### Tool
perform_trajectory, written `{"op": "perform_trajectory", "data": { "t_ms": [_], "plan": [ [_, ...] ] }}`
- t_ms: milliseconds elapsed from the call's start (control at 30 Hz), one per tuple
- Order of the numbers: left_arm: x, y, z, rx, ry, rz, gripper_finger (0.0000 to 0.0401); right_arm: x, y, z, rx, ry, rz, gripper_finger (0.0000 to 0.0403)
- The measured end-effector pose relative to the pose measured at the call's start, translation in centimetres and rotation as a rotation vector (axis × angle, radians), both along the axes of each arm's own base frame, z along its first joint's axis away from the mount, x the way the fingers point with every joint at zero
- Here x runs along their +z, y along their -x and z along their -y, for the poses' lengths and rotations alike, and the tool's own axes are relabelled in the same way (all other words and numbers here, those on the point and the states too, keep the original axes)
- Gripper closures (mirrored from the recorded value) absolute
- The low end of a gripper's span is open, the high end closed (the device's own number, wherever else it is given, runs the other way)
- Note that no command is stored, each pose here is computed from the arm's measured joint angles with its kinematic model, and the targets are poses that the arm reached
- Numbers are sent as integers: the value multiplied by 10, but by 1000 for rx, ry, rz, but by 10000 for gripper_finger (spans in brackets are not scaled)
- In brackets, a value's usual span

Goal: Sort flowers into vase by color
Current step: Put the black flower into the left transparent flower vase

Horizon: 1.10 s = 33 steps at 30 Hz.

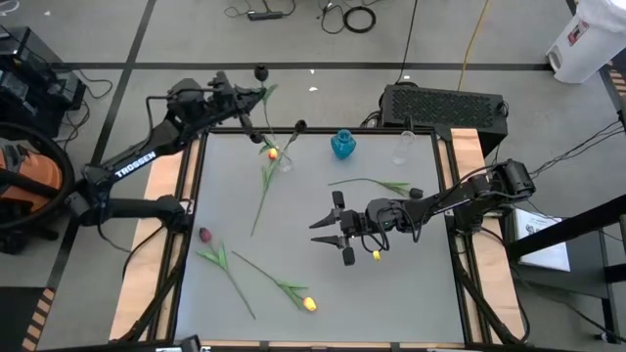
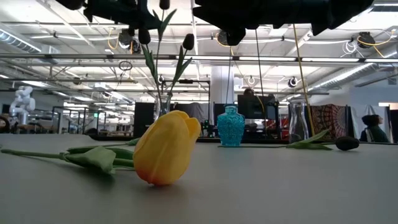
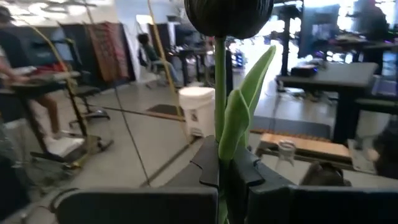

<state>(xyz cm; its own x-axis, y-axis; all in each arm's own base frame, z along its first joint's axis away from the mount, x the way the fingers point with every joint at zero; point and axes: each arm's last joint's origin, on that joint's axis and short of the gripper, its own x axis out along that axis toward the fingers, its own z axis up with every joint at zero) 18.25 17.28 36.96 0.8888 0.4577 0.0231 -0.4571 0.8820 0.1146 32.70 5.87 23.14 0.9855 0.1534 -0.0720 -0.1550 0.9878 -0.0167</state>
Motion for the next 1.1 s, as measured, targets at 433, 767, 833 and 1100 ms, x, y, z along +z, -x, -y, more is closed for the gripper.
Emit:
{"op": "perform_trajectory", "data": {
  "t_ms": [433,767,833,1100],
  "plan": [
    [4,-4,1,-51,-21,50,399,0,0,0,0,0,0,266],
    [4,-5,3,-114,26,67,399,0,0,0,0,0,0,266],
    [4,-5,3,-115,26,66,399,0,0,0,0,0,0,266],
    [0,-5,3,-113,56,32,399,0,0,0,-1,-3,0,266]
  ]
}}
